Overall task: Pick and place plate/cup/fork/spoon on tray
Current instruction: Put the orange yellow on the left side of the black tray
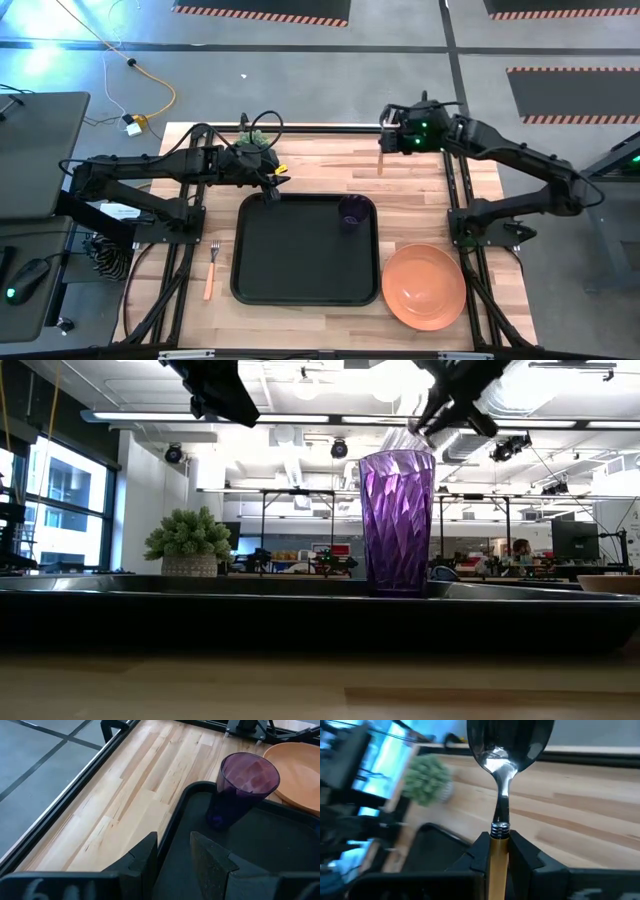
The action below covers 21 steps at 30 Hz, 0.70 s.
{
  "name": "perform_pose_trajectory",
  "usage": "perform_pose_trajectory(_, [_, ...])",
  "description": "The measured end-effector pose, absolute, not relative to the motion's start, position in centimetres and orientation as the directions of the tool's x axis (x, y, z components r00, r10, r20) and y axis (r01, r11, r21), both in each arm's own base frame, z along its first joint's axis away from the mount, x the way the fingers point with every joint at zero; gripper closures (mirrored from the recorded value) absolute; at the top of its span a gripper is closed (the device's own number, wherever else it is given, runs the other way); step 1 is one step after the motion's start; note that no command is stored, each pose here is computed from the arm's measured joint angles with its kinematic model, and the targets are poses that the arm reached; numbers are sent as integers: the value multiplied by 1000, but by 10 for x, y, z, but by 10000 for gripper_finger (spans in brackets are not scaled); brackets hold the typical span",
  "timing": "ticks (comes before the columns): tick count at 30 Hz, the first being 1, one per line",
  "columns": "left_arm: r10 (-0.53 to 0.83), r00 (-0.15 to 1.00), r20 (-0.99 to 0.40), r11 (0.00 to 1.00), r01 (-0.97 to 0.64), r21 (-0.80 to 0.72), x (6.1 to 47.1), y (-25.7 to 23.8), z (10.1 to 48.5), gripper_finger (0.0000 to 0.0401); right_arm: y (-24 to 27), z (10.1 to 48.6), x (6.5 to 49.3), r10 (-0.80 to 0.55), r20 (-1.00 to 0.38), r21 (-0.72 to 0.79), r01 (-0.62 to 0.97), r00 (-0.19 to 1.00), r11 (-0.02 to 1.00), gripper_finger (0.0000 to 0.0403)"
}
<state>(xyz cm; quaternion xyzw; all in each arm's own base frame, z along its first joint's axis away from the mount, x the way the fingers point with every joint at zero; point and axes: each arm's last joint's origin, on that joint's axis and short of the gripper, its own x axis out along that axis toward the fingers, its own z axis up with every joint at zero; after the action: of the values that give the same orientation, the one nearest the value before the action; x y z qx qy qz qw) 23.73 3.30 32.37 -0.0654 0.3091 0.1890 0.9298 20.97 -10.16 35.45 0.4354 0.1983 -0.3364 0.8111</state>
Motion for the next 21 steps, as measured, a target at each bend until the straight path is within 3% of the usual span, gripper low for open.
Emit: perform_pose_trajectory(21, [296, 737, -607, 911, -409, -53, 237, 32, 323, 293, -34, 388, 245, -247, -274, 717, 368, 930, 591, 373])
